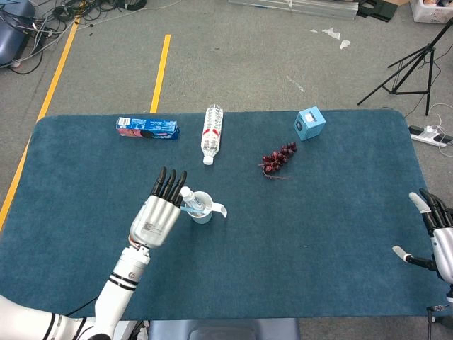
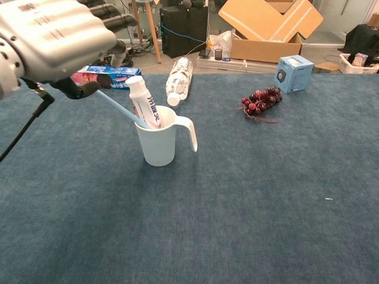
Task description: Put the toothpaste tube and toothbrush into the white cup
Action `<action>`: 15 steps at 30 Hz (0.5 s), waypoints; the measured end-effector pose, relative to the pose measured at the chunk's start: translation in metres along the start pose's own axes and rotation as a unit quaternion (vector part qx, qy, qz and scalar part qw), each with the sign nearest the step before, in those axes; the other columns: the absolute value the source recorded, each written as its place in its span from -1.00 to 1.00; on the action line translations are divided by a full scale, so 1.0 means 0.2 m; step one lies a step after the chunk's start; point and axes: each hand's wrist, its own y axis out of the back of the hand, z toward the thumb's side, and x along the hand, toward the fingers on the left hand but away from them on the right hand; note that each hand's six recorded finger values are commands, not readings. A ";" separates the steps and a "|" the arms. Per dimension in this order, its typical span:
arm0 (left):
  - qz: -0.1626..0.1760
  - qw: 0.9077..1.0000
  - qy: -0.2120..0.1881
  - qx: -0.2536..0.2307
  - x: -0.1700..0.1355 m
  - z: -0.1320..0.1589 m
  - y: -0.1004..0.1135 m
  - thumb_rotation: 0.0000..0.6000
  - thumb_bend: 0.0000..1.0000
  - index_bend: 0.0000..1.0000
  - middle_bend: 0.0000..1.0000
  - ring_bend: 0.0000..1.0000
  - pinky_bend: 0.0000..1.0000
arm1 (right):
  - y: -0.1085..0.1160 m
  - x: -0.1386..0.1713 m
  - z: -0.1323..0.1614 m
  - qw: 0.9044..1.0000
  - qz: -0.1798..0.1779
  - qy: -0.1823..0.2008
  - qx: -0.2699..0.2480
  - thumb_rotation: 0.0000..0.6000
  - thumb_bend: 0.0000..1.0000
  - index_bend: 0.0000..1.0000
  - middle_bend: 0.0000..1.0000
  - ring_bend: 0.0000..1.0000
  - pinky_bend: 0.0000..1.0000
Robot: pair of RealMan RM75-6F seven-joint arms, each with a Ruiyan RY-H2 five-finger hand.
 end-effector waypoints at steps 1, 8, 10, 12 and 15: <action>-0.003 1.000 0.006 -0.010 -0.02 -0.02 -0.01 1.00 -0.24 -0.65 -1.00 -1.00 -1.00 | 0.00 0.00 0.00 1.000 0.000 0.000 0.001 1.00 -1.00 -0.86 -0.90 -0.93 -0.15; -0.024 0.993 0.055 -0.106 -0.17 -0.21 -0.10 1.00 -0.43 -1.00 -1.00 -1.00 -0.99 | -0.01 0.00 0.00 1.000 -0.002 -0.002 0.005 1.00 -1.00 -0.86 -0.90 -0.93 -0.15; -0.028 0.988 0.066 -0.134 -0.21 -0.26 -0.13 1.00 -0.43 -1.00 -1.00 -1.00 -0.94 | -0.01 0.00 0.00 1.000 -0.002 -0.004 0.007 1.00 -1.00 -0.86 -0.90 -0.93 -0.15; -0.030 0.982 0.074 -0.168 -0.26 -0.29 -0.17 1.00 -0.43 -1.00 -1.00 -1.00 -0.89 | -0.02 -0.01 0.00 1.000 -0.002 -0.005 0.009 1.00 -1.00 -0.86 -0.90 -0.93 -0.15; -0.035 0.974 0.074 -0.210 -0.34 -0.33 -0.24 1.00 -0.43 -1.00 -1.00 -1.00 -0.86 | -0.03 -0.01 0.01 1.000 0.000 -0.006 0.015 1.00 -1.00 -0.86 -0.90 -0.93 -0.15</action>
